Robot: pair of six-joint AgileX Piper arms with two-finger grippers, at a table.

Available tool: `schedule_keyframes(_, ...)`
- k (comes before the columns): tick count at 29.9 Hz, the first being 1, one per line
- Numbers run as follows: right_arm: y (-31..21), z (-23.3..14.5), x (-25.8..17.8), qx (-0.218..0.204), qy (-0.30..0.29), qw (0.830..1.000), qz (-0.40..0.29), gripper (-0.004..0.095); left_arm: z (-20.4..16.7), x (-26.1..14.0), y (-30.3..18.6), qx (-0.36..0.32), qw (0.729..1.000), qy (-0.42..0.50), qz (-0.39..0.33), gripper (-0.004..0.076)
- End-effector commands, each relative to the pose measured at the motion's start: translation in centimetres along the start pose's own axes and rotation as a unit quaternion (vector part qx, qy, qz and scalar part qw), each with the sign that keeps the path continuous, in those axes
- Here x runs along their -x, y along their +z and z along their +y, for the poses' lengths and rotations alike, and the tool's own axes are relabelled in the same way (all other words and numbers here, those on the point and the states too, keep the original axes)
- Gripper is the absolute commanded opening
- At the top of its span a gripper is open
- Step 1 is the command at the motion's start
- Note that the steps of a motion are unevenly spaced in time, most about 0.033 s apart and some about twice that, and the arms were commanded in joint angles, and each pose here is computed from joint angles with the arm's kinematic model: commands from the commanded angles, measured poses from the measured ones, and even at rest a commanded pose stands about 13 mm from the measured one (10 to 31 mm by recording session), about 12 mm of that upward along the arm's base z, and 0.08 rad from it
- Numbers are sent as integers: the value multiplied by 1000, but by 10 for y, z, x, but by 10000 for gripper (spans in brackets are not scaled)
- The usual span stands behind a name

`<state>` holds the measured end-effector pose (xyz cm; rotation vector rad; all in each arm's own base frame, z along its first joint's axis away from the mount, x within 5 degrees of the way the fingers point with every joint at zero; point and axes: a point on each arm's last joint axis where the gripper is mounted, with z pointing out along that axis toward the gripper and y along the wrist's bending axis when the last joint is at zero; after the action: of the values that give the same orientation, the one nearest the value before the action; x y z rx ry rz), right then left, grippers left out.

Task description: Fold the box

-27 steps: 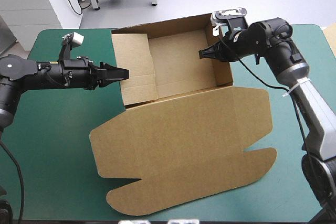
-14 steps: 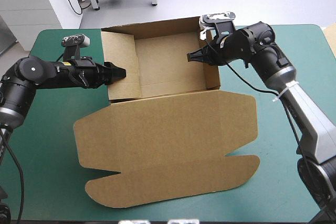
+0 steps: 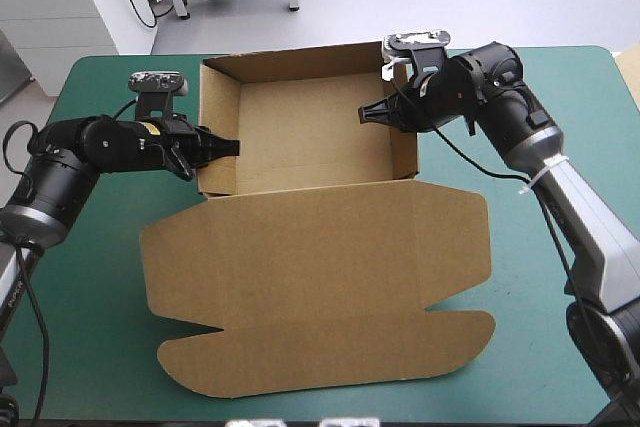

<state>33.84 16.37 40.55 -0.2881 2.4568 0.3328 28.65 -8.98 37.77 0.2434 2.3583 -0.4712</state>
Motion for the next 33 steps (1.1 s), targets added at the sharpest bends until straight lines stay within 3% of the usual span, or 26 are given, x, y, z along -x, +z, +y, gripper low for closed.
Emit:
schedule_keyframes(1,-34,15,9,54,-16,996,-67,-19,-25,7,-15,-33,999,18,-39,-8)
schedule_keyframes(10,-31,6,4,6,-62,997,-42,-19,-22,8,-11,-14,999,-28,-38,-8)
schedule_keyframes(14,-9,-3,-10,-22,-55,998,-4,-20,-19,11,5,2,1000,-28,2,-8)
schedule_keyframes(24,52,-7,-35,-14,-20,998,58,-21,-1,-10,77,49,986,-30,158,-8)
schedule_keyframes(33,108,-9,-44,-17,-3,992,125,-21,9,-17,107,66,980,-25,187,-8)
